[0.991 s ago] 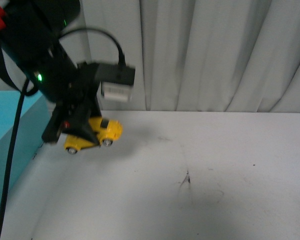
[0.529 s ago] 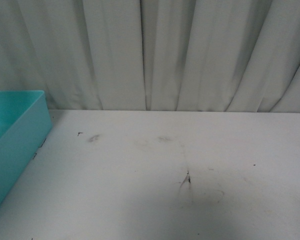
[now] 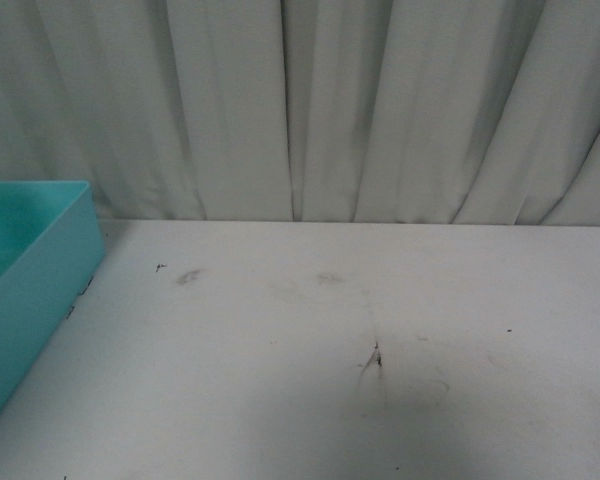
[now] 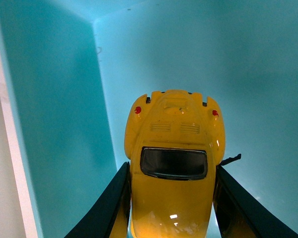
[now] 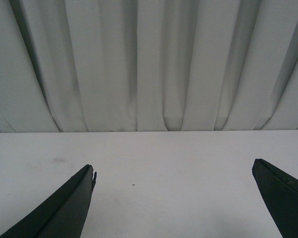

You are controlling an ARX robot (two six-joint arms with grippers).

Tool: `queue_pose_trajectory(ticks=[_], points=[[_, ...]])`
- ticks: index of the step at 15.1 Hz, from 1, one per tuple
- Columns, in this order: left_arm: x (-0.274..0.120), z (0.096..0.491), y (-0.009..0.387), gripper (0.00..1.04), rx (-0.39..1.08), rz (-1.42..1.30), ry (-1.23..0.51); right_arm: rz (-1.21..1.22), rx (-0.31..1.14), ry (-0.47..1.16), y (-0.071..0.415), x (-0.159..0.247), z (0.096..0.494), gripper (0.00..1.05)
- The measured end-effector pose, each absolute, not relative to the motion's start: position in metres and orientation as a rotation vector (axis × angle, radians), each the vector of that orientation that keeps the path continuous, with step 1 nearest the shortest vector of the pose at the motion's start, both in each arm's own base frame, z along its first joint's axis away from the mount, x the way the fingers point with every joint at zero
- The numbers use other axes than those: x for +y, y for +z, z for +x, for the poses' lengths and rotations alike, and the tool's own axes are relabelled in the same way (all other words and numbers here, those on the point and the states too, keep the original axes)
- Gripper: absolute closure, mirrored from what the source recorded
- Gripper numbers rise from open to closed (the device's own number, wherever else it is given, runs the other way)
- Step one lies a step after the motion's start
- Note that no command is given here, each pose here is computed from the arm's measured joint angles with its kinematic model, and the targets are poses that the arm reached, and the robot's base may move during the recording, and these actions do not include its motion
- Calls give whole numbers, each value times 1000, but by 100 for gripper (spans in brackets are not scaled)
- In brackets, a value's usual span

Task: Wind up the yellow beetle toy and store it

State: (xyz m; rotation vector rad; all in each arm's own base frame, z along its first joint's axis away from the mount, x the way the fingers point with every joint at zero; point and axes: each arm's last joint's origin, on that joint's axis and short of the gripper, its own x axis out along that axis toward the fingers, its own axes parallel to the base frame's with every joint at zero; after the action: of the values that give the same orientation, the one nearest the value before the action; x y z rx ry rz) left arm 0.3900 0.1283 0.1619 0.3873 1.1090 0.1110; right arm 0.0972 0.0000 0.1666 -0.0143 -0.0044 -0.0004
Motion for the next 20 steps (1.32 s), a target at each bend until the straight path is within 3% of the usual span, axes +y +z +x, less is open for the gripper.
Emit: queue_pose_trajectory(ticks=[5,11,14,17,20], points=[[141,399,110,64,1121,305,186,-14,-4,-1,167,0,97,6],[130,406,97,63,1131,319,155,-14,-4,-1,167,0,97,6],[125,405,94,28,1151,310,120,-14,-4,-1,167,0,97,6],[124,404,94,8,1163,299,101,-14,-4,-1,167,0,97,6],[126,396,127,7,1097,276,82,-14,-4,-1,167,0,97,6]])
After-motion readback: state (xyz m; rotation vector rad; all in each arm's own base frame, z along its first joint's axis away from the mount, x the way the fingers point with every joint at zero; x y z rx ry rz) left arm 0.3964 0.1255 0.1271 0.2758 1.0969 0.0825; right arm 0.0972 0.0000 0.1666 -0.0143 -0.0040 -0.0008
